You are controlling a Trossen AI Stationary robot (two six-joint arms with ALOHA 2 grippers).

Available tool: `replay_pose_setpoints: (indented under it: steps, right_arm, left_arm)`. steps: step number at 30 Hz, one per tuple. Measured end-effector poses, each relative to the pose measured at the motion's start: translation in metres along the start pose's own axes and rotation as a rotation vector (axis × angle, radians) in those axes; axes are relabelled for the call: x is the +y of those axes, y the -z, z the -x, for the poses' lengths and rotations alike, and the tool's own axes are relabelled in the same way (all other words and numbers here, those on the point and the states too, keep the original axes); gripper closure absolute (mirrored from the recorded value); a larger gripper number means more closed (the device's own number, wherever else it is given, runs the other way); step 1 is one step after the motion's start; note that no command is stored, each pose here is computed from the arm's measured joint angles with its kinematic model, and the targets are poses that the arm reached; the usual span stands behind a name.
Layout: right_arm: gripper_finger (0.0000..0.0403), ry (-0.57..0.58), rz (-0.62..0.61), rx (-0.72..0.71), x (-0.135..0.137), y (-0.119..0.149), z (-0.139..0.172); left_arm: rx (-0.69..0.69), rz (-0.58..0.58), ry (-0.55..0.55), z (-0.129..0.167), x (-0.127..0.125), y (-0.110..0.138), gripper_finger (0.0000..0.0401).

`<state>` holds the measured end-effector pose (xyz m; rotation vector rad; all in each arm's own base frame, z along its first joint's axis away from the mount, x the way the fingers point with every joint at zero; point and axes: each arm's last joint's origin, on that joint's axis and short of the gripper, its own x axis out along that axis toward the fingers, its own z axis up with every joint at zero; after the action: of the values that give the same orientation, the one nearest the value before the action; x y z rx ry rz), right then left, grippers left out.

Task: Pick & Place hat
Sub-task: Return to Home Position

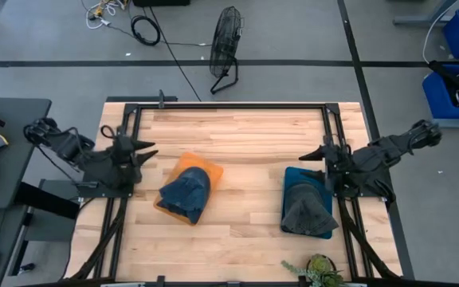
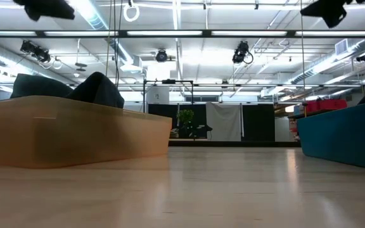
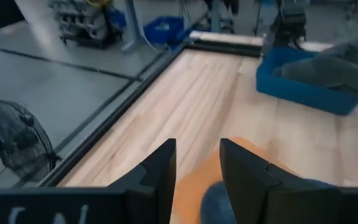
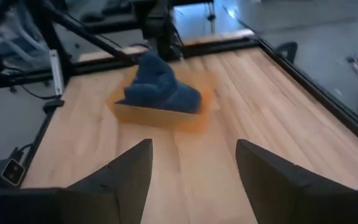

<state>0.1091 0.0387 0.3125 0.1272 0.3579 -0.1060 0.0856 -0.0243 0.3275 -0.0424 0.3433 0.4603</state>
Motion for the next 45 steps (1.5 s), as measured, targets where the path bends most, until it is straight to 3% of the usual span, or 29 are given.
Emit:
replay_pose_setpoints:
  steps: [4,9,13,16,19,29,32,36,45]
  right_arm:
    - [0.0167,-0.017,0.016,-0.073,-0.011,0.023,0.003]
    - [0.0167,-0.026,-0.004,-0.194,-0.026,0.033,0.021]
    - [0.0167,-0.074,0.046,-0.364,-0.032,0.035,0.031]
    - [0.0167,-0.169,0.126,-0.474,-0.031,0.041,0.030]
    - [0.0167,-0.212,0.156,-0.505,-0.031,0.050,0.027]
    - [0.0167,-0.121,0.156,-0.495,-0.038,0.064,0.020]
    - [0.0167,-0.143,0.157,-0.487,-0.038,0.066,0.018]
    - [0.0168,-0.200,0.173,-0.468,-0.035,0.074,0.009]
    - [0.0199,-0.144,0.141,-0.379,-0.039,0.094,-0.009]
  left_arm:
    - [-0.105,0.025,-0.047,-0.003,0.011,0.022,0.0275]
    - [-0.242,0.097,-0.087,0.013,0.037,0.026,0.0275]
    - [-0.390,0.151,0.040,0.021,0.046,0.026,0.0275]
    - [-0.524,0.079,0.175,0.019,0.039,0.030,0.0275]
    - [-0.614,0.040,0.191,0.014,0.035,0.038,0.0275]
    - [-0.606,-0.004,0.142,-0.007,0.022,0.068,0.0275]
    - [-0.585,0.014,0.130,-0.017,0.018,0.079,0.0275]
    - [-0.561,0.016,0.193,-0.033,0.010,0.098,0.0275]
    - [-0.514,0.057,0.069,-0.055,0.015,0.117,0.0275]
